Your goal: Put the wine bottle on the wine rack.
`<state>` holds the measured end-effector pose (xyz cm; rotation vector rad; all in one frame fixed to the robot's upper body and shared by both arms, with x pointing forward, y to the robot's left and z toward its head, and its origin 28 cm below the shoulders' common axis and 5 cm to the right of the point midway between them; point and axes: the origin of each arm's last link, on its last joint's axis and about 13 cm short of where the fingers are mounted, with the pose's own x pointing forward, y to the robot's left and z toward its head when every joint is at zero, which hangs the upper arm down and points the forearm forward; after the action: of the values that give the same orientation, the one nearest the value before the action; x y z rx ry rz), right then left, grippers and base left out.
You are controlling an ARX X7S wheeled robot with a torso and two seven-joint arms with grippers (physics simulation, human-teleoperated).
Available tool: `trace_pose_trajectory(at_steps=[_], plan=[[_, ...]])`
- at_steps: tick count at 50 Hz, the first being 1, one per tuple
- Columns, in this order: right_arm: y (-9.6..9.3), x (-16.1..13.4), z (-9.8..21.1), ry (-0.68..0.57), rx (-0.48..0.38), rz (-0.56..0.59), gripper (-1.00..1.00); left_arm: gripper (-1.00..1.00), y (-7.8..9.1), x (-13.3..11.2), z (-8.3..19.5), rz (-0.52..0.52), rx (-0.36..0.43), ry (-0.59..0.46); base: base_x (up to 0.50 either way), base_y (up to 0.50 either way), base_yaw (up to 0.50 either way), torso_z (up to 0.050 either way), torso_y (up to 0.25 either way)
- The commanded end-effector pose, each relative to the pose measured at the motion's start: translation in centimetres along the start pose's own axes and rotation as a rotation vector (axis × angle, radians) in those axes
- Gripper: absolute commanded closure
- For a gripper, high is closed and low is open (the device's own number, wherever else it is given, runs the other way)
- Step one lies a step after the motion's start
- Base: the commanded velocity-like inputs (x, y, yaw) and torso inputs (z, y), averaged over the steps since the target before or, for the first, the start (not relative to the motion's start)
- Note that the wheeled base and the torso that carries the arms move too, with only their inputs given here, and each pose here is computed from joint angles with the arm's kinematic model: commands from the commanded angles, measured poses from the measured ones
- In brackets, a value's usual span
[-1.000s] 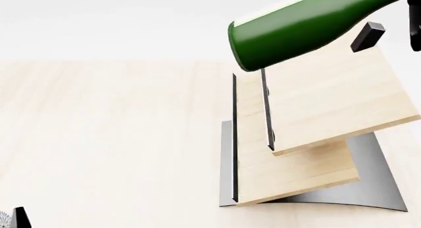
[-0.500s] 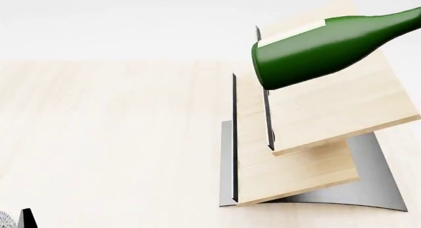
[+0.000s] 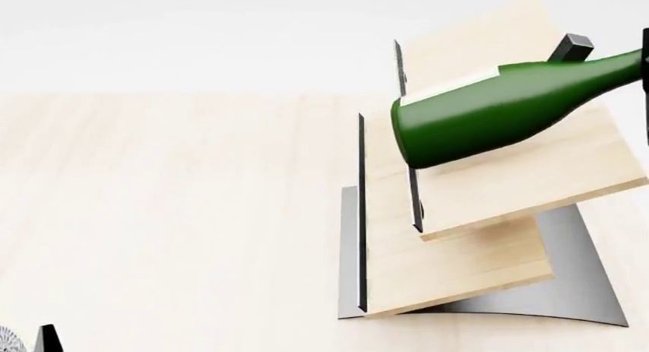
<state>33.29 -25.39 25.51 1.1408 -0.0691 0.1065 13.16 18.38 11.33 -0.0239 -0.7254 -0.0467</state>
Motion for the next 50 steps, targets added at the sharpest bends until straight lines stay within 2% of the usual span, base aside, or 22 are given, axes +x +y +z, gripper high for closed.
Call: trace_pose_trajectory(at_steps=[1,30,42,43,50], plan=[[-0.5,0.0,0.2,-0.015,-0.005,0.022,1.0,-1.0,-0.1,0.0,-0.1,-0.002,-0.001,0.003,0.0,0.0,0.0,0.0,0.0],[-2.5,0.6,-0.9,0.029,-0.04,-0.011,1.0,-1.0,-0.1,0.0,-0.2,-0.005,0.002,0.006,0.0,0.0,0.0,0.0,0.0],[-2.6,0.4,-1.0,0.037,-0.044,-0.005,1.0,-1.0,-0.1,0.0,-0.2,-0.007,0.002,0.007,0.0,0.0,0.0,0.0,0.0],[-2.6,0.4,-1.0,0.039,-0.042,-0.001,-1.0,-1.0,-0.1,0.0,-0.2,-0.006,0.002,0.007,0.0,0.0,0.0,0.0,0.0],[-2.2,0.2,-1.0,0.049,-0.05,0.021,-1.0,-1.0,-0.2,0.0,-0.2,-0.008,0.002,0.008,0.0,0.0,0.0,0.0,0.0]])
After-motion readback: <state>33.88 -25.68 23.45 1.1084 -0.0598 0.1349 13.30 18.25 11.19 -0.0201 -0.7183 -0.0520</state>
